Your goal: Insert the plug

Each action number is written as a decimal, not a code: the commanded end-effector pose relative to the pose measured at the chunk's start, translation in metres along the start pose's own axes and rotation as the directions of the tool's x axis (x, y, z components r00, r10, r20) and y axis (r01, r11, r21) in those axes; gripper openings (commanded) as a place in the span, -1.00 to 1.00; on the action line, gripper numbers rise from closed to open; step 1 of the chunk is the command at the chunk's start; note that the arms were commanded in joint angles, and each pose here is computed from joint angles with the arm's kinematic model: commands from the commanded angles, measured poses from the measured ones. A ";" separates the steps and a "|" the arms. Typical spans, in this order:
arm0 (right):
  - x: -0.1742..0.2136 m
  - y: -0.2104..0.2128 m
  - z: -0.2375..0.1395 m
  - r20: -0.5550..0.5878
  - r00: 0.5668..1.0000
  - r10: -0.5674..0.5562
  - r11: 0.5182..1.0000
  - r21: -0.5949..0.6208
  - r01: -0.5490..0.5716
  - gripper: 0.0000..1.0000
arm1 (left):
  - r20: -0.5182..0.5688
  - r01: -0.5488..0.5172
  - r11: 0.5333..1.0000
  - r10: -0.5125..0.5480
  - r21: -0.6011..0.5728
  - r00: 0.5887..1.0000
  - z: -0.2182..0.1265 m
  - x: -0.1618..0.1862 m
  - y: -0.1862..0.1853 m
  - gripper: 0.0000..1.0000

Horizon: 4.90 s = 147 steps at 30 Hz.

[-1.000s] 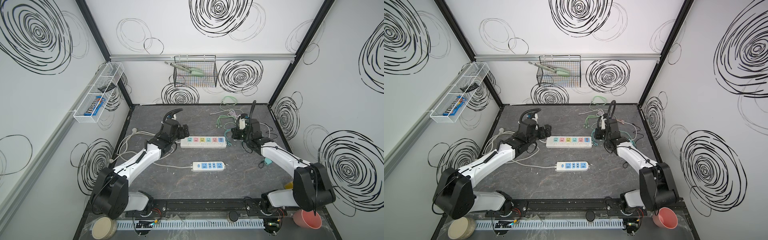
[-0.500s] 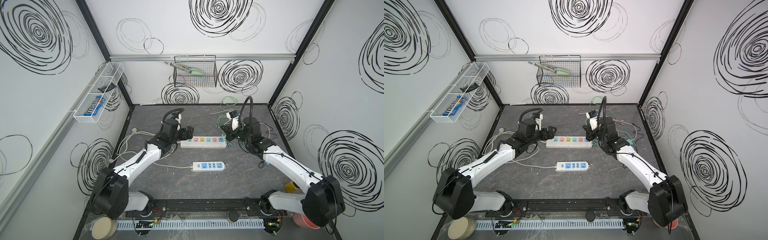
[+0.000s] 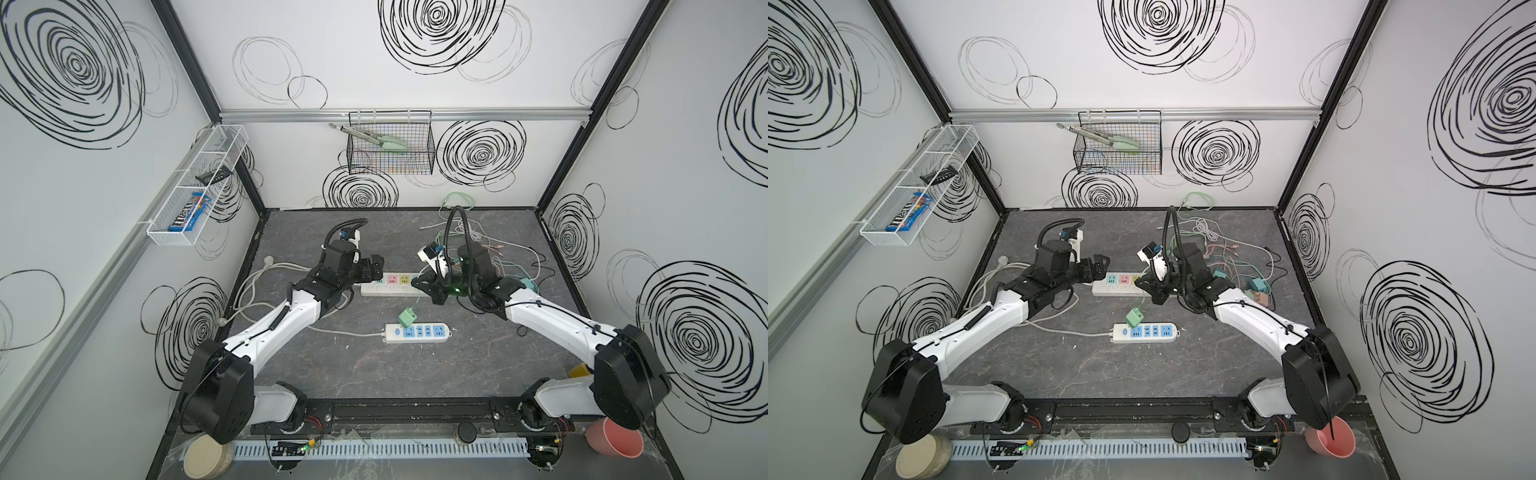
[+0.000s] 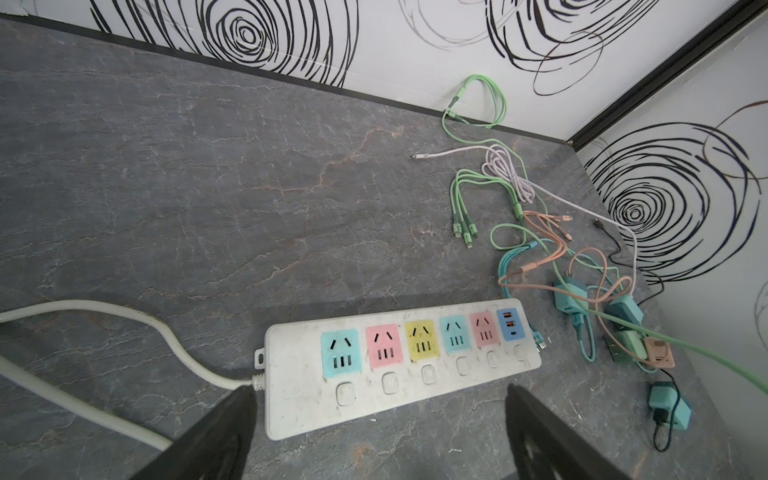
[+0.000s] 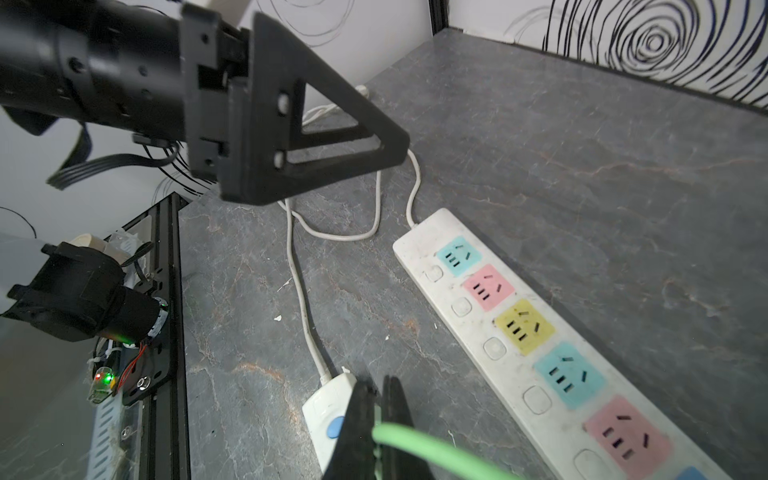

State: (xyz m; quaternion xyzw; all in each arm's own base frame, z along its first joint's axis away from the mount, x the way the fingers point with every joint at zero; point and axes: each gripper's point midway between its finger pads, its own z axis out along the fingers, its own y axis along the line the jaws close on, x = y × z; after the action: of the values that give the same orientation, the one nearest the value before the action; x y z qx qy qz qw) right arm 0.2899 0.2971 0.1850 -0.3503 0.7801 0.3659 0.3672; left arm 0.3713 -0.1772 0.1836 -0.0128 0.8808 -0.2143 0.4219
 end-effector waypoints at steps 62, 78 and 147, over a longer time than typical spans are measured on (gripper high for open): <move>0.049 -0.127 0.028 -0.067 0.909 0.411 0.908 0.125 -0.401 -0.94 | -0.413 -0.711 0.586 0.801 0.388 0.434 0.104 0.179 -0.057 0.29; -0.026 -0.141 -0.069 0.234 0.837 0.495 0.840 0.119 -0.530 0.46 | -0.020 -0.604 0.675 0.674 0.424 0.739 -0.009 0.040 -0.144 -1.00; 0.027 -0.197 0.045 0.095 0.988 0.125 0.859 0.489 -0.155 -0.06 | 0.459 -0.475 0.598 0.194 0.646 0.867 -0.271 -0.214 -0.257 -1.00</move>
State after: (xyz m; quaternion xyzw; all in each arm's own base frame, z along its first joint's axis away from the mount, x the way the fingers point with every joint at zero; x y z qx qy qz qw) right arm 0.4284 0.2437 0.0759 -0.2355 0.8432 0.2431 0.4177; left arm 0.2844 -0.2786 0.5635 0.2842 0.6535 -0.4335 0.5516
